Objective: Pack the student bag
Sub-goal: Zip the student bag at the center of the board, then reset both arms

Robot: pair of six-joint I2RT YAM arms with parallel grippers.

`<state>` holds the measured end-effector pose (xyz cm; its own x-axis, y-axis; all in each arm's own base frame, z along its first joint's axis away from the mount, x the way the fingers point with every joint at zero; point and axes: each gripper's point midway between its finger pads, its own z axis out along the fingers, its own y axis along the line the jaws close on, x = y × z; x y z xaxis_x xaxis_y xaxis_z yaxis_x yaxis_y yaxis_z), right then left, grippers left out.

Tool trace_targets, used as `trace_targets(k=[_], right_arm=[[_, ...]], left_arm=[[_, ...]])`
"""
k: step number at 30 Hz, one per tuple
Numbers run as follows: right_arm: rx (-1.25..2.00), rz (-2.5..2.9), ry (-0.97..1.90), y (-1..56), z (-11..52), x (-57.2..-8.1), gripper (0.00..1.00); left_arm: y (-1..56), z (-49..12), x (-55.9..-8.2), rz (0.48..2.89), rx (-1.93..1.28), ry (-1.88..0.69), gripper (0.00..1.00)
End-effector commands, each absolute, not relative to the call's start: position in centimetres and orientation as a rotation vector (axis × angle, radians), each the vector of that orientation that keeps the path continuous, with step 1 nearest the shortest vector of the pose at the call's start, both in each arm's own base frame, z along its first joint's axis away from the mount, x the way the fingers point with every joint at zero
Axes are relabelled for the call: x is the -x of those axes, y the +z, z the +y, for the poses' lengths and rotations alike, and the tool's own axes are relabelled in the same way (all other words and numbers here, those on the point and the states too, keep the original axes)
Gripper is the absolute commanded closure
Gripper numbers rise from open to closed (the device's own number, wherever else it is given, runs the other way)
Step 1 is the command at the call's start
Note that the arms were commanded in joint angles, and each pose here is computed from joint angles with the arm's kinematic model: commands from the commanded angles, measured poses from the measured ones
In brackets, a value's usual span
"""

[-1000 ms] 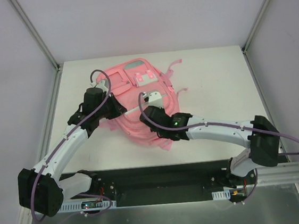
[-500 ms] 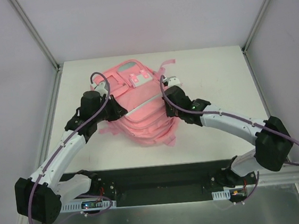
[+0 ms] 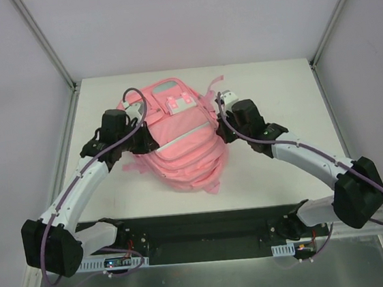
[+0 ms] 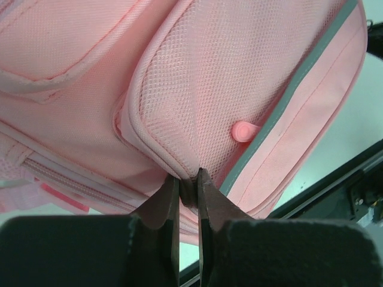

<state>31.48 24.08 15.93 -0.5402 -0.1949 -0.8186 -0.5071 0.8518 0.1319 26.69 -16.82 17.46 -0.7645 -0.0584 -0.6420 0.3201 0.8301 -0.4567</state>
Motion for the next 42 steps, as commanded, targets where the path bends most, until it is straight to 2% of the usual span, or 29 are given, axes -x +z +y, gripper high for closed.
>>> trace_targets(k=[1, 9, 14, 21, 22, 24, 25, 26, 27, 28, 29, 31, 32, 33, 35, 37, 40, 42], right_arm=[[0.649, 1.9, 0.416, 20.4, 24.4, -33.9, 0.99], [0.803, 1.828, 0.458, 20.6, 27.0, -39.1, 0.99], [0.828, 1.688, 0.422, 22.4, 27.6, -41.7, 0.99], [0.782, 1.676, 0.385, 24.1, 26.4, -41.5, 0.99], [0.73, 1.719, 0.358, 23.3, 25.4, -41.3, 0.99], [0.691, 1.71, 0.334, 24.1, 24.1, -40.4, 0.97], [0.637, 1.735, 0.317, 23.9, 23.3, -40.3, 0.79], [0.625, 1.767, 0.31, 22.8, 22.5, -39.8, 0.59], [0.597, 1.76, 0.312, 23.4, 21.9, -39.4, 0.62], [0.544, 1.783, 0.315, 23.3, 21.3, -39.3, 0.57], [0.531, 1.812, 0.313, 22.8, 20.5, -39.1, 0.41], [0.49, 1.817, 0.286, 23.7, 19.3, -38.8, 0.41], [0.438, 1.858, 0.23, 23.3, 17.7, -38.8, 0.36], [0.401, 1.858, 0.207, 24.1, 16.8, -38.8, 0.29], [0.309, 1.901, 0.17, 24.1, 14.5, -38.8, 0.17], [0.253, 1.932, 0.169, 24.2, 13.1, -38.2, 0.13], [0.103, 1.99, 0.187, 23.4, 10.6, -37.6, 0.0], [-0.02, 2.05, 0.2, 22.3, 8.4, -37.1, 0.04]], left_arm=[[18.2, -16.8, -23.9, 2.353, -0.521, -0.789, 1.0], [18.5, -17.8, -20.5, 2.254, -0.875, -0.927, 1.0], [17.8, -17.8, -20.6, 2.266, -0.928, -0.924, 1.0], [17.2, -17.2, -22.5, 2.344, -0.845, -0.84, 1.0], [17.4, -17.3, -23.2, 2.359, -0.795, -0.831, 0.96], [18.1, -17.6, -24.1, 2.345, -0.756, -0.83, 0.77], [18.9, -18.0, -24.5, 2.331, -0.727, -0.85, 0.64], [19.5, -18.3, -24.7, 2.303, -0.714, -0.863, 0.61], [20.6, -18.8, -25.4, 2.24, -0.708, -0.873, 0.57], [21.7, -18.7, -25.6, 2.199, -0.667, -0.863, 0.36], [22.3, -18.5, -25.9, 2.175, -0.639, -0.838, 0.28], [23.8, -17.8, -26.5, 2.11, -0.592, -0.773, 0.22], [24.2, -17.4, -26.8, 2.096, -0.576, -0.736, 0.19], [24.6, -17.0, -26.9, 2.102, -0.509, -0.719, 0.01], [25.4, -15.3, -27.6, 2.082, -0.416, -0.603, 0.01], [26.0, -14.1, -27.4, 2.061, -0.346, -0.548, 0.01], [26.3, -11.8, -28.2, 2.054, -0.197, -0.42, 0.01], [26.5, -10.5, -28.7, 2.047, -0.122, -0.351, 0.01]])
